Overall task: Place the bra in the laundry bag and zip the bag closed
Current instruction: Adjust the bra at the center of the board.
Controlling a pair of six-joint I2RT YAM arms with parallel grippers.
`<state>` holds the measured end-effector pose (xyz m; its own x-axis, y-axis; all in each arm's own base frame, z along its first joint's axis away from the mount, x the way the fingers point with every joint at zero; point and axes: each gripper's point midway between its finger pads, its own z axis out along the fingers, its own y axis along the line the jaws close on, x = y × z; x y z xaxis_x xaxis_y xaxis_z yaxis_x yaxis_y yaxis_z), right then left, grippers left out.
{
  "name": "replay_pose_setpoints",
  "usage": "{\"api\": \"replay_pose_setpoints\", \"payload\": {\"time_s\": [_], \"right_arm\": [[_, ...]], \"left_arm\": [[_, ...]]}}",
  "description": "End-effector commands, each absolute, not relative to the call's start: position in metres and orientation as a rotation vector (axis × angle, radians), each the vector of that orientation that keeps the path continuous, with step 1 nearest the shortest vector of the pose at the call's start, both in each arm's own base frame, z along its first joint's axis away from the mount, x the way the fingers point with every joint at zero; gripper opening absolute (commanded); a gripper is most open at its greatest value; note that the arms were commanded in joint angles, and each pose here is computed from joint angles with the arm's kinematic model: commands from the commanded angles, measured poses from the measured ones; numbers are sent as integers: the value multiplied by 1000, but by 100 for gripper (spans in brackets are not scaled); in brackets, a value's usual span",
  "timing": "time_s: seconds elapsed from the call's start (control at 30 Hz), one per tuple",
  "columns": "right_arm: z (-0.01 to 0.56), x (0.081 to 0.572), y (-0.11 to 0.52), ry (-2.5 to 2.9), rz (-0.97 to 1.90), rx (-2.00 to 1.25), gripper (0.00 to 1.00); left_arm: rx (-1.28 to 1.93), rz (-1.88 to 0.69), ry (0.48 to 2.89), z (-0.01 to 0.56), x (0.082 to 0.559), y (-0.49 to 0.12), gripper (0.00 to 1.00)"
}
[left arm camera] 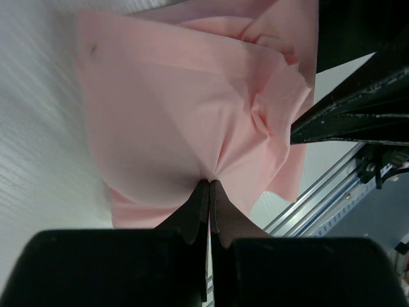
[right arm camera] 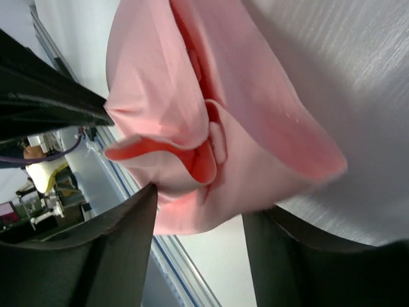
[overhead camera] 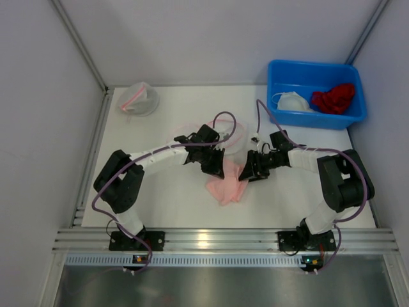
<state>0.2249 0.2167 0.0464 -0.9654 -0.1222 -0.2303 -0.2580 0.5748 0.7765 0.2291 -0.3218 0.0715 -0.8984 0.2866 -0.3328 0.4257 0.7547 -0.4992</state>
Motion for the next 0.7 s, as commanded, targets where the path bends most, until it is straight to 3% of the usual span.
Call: {"api": "replay_pose_setpoints", "payload": {"time_s": [0.0, 0.4, 0.47, 0.57, 0.67], "right_arm": [[56, 232, 220, 2579, 1343, -422, 57], [80, 243, 199, 2485, 1444, -334, 79], [88, 242, 201, 2457, 1483, -321, 91], [93, 243, 205, 2433, 1522, -301, 99], [92, 242, 207, 2439, 1530, -311, 99]], "left_arm": [[430, -1017, 2628, 105, 248, -329, 0], [340, -1181, 2633, 116, 242, -321, 0], [315, -1235, 2622, 121, 242, -324, 0], [287, -1293, 2601, 131, 245, -330, 0], [271, -1320, 2601, 135, 246, -335, 0]]}}
